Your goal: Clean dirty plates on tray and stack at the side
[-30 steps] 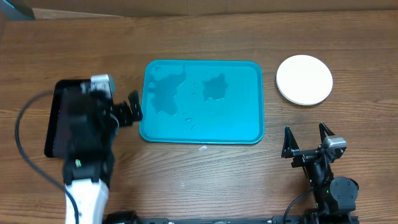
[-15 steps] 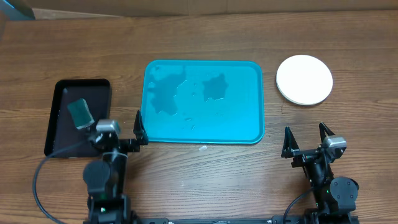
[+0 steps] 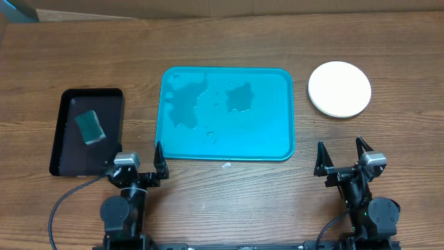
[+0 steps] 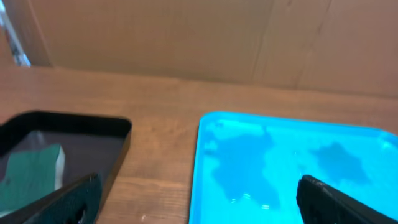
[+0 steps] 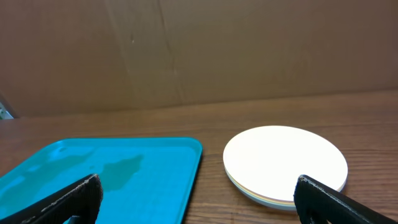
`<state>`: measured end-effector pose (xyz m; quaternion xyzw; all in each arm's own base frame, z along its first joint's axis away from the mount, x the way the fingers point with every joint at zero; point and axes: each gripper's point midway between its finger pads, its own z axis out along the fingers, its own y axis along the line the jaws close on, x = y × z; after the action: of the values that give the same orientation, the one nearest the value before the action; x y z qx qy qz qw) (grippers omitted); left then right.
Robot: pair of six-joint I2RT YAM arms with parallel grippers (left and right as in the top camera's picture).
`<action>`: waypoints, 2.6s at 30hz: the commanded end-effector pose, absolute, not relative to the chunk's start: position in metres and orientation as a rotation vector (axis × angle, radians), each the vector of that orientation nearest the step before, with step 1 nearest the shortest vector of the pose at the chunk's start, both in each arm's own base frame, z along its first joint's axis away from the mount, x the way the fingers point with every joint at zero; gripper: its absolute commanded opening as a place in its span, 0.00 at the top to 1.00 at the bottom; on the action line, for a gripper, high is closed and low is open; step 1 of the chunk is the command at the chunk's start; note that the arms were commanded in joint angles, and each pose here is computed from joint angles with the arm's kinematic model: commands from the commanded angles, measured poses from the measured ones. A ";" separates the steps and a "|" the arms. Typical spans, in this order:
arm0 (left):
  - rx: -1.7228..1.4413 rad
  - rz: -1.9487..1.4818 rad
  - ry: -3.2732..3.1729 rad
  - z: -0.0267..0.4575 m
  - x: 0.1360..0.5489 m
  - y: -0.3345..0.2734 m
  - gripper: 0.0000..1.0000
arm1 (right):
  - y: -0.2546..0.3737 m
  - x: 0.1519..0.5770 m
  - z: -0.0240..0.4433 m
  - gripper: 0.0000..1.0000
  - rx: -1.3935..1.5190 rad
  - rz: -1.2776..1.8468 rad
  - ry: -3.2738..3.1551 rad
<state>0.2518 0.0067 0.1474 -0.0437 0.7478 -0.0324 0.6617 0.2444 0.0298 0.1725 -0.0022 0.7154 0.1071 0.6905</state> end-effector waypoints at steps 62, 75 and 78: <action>0.014 0.022 1.648 0.156 0.246 0.001 0.00 | 0.028 0.245 0.171 0.00 0.006 0.234 1.592; 0.014 0.022 1.648 0.156 0.246 0.001 0.00 | 0.028 0.245 0.171 0.00 0.006 0.234 1.592; 0.014 0.022 1.648 0.156 0.246 0.001 0.00 | 0.028 0.245 0.171 0.00 0.006 0.234 1.593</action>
<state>0.2464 0.0010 0.1550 0.0001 0.7365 0.0022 0.6765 0.2444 0.0298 0.1727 -0.0024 0.7151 0.1070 0.6907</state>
